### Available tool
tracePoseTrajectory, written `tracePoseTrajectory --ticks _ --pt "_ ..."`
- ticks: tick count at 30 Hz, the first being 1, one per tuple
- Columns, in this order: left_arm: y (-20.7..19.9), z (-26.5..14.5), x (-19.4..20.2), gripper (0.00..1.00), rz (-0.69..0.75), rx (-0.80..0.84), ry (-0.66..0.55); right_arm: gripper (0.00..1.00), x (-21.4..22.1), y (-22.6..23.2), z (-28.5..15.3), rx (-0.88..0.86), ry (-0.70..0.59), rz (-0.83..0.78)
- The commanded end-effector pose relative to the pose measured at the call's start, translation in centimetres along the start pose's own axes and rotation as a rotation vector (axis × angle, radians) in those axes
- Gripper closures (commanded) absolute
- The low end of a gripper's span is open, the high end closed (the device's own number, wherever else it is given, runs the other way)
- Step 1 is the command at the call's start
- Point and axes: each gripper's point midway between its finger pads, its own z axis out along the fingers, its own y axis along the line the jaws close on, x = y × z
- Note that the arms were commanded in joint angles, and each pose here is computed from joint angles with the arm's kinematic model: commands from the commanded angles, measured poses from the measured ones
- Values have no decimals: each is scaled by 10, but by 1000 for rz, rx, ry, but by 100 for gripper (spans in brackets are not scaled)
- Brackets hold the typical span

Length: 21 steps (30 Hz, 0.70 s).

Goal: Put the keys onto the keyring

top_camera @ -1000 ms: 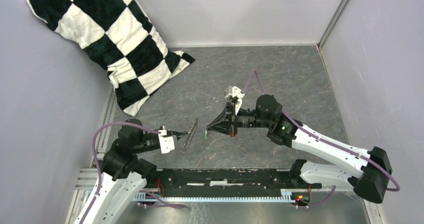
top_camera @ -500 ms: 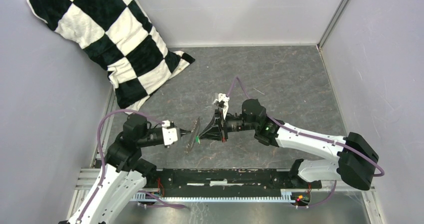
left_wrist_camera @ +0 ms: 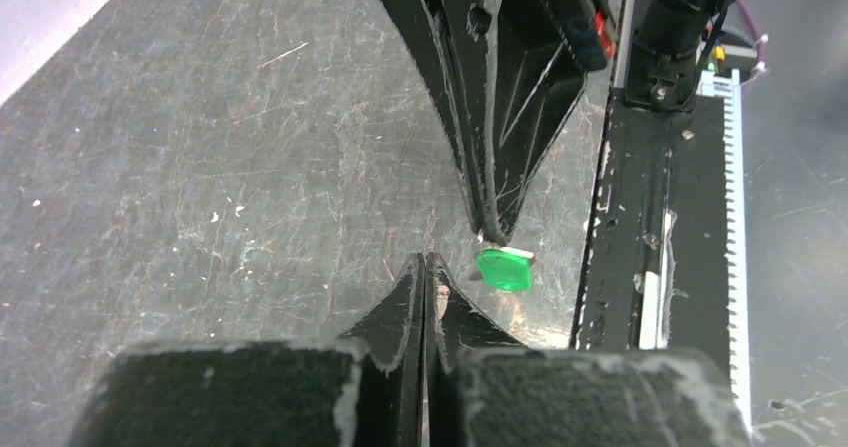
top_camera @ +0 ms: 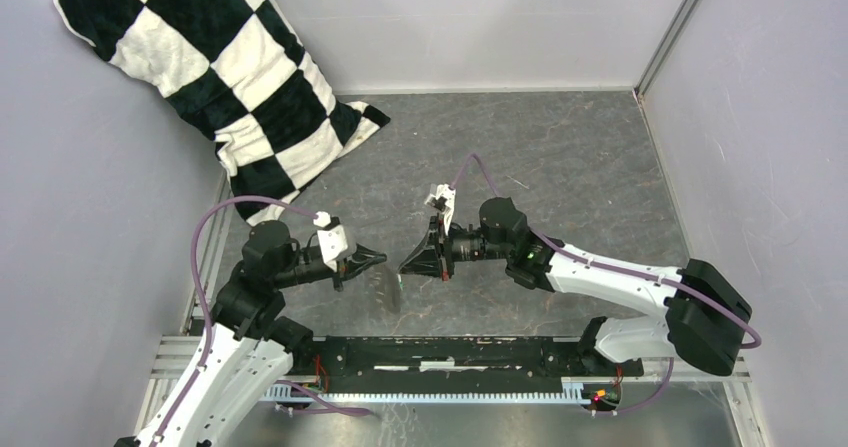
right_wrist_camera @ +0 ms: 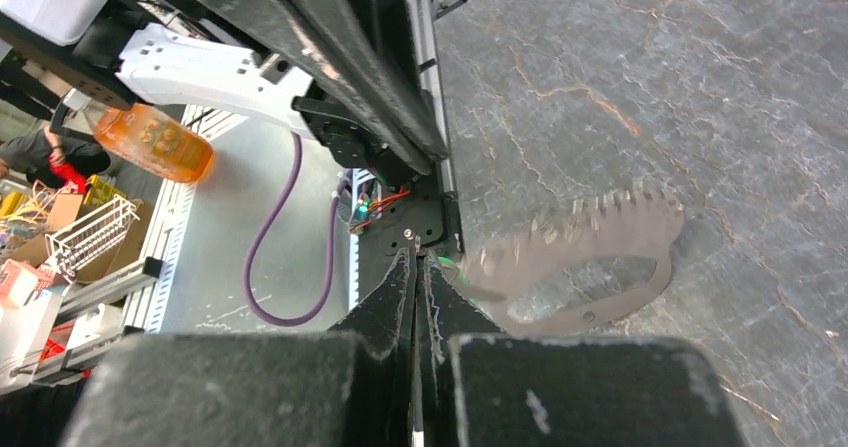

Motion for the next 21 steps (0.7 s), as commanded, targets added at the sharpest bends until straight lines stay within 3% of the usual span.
tracePoseTrajectory --ticks 1,7,11,12,14,17,21 --pt "2 0 -16 98 -81 -25 -49 99 -15 -7 7 34 -39 18" --pt "9 -2 10 98 6 -63 21 99 6 -33 -3 150 11 21" --pt "32 1 37 94 144 -92 165 99 20 -73 -25 351 89 -38" --pt "39 3 50 88 193 -78 224 99 23 -82 -31 391 102 -34" --pt "53 6 70 63 211 -83 322 99 28 -97 -41 444 99 -15" --pt "69 10 83 44 155 -80 418 100 43 -122 -56 557 127 -23" --pt "93 13 74 37 18 -106 407 99 59 -136 -62 594 125 -11"
